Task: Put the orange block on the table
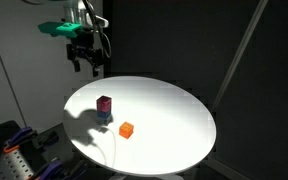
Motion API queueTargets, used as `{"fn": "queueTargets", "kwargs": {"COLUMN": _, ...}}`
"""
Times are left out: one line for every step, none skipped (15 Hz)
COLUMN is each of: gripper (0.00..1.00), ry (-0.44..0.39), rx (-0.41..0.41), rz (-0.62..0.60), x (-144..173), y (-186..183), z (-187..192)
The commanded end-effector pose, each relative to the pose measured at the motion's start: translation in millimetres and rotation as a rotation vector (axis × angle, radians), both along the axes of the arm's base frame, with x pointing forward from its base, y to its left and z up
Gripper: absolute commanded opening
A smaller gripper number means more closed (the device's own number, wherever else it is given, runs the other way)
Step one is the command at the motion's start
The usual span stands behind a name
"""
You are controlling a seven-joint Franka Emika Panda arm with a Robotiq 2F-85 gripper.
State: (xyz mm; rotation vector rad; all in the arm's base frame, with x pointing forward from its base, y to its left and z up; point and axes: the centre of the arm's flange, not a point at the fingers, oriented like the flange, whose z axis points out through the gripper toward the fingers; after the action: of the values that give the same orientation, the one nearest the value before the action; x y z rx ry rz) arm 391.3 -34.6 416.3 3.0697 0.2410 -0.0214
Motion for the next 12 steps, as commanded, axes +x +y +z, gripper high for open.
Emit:
{"fn": "queueTargets", "kwargs": {"gripper": 1.00, "ry": 0.021, "rx": 0.021, "rz": 0.003, "x": -14.2, "y": 2.5, "z": 10.0}}
{"fn": "queueTargets", "kwargs": {"gripper": 1.00, "ry": 0.034, "rx": 0.025, "rz": 0.009, "x": -15.2, "y": 2.2, "z": 10.9}}
{"fn": "queueTargets", "kwargs": {"gripper": 1.00, "ry": 0.054, "rx": 0.028, "rz": 0.019, "x": -14.7, "y": 2.8, "z": 9.5}}
{"fn": "queueTargets", "kwargs": {"gripper": 1.00, "ry": 0.035, "rx": 0.001, "rz": 0.002, "x": -8.9, "y": 1.1, "z": 4.6}}
{"fn": "queueTargets", "kwargs": {"gripper": 1.00, "ry": 0.045, "rx": 0.002, "rz": 0.005, "x": -10.0, "y": 2.2, "z": 3.7}}
{"fn": "queueTargets", "kwargs": {"gripper": 1.00, "ry": 0.048, "rx": 0.003, "rz": 0.007, "x": -10.3, "y": 3.2, "z": 3.5}}
{"fn": "queueTargets", "kwargs": {"gripper": 1.00, "ry": 0.049, "rx": 0.004, "rz": 0.009, "x": -10.3, "y": 3.8, "z": 3.4}}
{"fn": "queueTargets", "kwargs": {"gripper": 1.00, "ry": 0.049, "rx": 0.004, "rz": 0.009, "x": -10.3, "y": 4.1, "z": 3.4}}
{"fn": "queueTargets", "kwargs": {"gripper": 1.00, "ry": 0.049, "rx": 0.005, "rz": 0.009, "x": -10.3, "y": 4.0, "z": 3.3}}
{"fn": "queueTargets", "kwargs": {"gripper": 1.00, "ry": 0.049, "rx": 0.005, "rz": 0.009, "x": -10.3, "y": 3.8, "z": 3.3}}
{"fn": "queueTargets", "kwargs": {"gripper": 1.00, "ry": 0.049, "rx": 0.005, "rz": 0.008, "x": -10.3, "y": 3.8, "z": 3.3}}
{"fn": "queueTargets", "kwargs": {"gripper": 1.00, "ry": 0.049, "rx": 0.005, "rz": 0.008, "x": -10.3, "y": 3.7, "z": 3.3}}
